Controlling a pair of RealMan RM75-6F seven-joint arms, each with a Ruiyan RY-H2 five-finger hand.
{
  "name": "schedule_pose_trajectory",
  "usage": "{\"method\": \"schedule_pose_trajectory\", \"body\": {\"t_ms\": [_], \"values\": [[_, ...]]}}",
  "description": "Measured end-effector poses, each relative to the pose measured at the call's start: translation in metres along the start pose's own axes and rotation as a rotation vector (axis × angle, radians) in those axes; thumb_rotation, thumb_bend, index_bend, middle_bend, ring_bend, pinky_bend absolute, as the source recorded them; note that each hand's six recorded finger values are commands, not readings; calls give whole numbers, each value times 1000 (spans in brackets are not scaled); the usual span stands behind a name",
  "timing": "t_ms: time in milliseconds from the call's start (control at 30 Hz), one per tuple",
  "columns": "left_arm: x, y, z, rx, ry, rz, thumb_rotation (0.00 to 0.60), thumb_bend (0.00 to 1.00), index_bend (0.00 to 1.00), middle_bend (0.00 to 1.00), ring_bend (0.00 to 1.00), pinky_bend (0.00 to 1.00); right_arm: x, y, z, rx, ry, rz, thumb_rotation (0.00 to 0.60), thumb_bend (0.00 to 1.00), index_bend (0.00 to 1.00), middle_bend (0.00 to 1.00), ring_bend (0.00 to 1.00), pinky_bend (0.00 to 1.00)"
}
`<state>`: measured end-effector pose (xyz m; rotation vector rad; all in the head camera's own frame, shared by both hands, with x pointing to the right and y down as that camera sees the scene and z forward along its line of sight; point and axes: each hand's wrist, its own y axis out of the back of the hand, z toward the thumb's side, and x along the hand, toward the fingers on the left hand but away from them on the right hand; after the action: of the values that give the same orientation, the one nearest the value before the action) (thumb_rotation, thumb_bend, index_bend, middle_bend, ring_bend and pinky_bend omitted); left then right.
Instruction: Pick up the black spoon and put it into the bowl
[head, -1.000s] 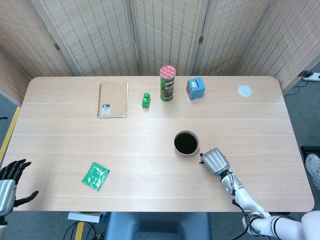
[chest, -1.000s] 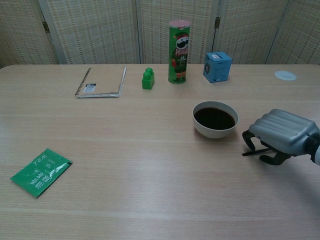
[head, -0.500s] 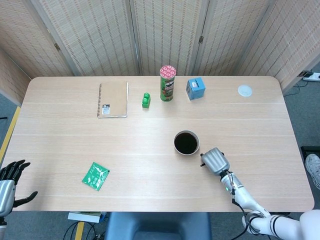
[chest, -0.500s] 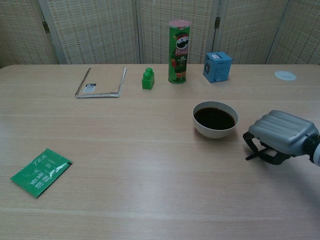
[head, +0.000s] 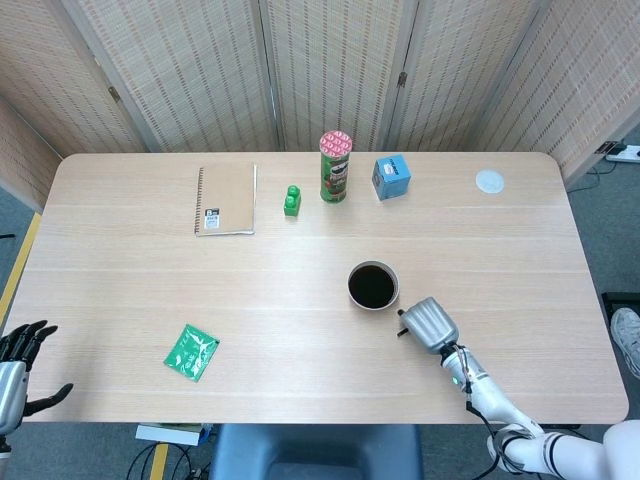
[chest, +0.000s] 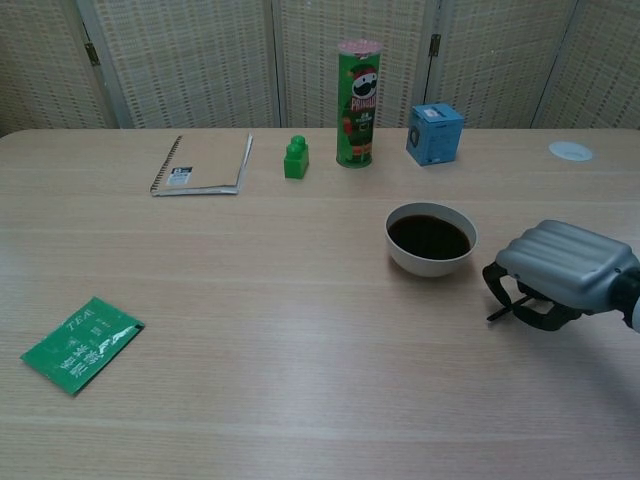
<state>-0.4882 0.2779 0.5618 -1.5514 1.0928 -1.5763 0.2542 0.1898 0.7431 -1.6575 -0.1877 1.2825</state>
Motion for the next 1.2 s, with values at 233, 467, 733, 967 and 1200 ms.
{"method": "schedule_pose_trajectory", "body": {"t_ms": [233,467,733,967,1200], "values": [[-2,4,-1,5,12,8,600,162,207,164,131,184,17,43,-11,-135,18,-103,600,497,690,968,1000,1000],[-3,7,4,9,4,13,600,162,207,164,131,184,14,83,-22,-331,26,-198,600,503,709,973,1000,1000],[-5,12,6,20,7,14,600,162,207,164,131,184,-14,97,-16,-603,61,-236,600,504,721,982,1000,1000],[-6,13,7,26,13,7,600,162,207,164,131,184,-47,91,-10,-868,58,-251,600,504,729,984,1000,1000],[-6,14,9,31,14,4,600,161,207,164,131,183,-75,81,-4,-1066,46,-236,600,504,739,985,1000,1000]]}}
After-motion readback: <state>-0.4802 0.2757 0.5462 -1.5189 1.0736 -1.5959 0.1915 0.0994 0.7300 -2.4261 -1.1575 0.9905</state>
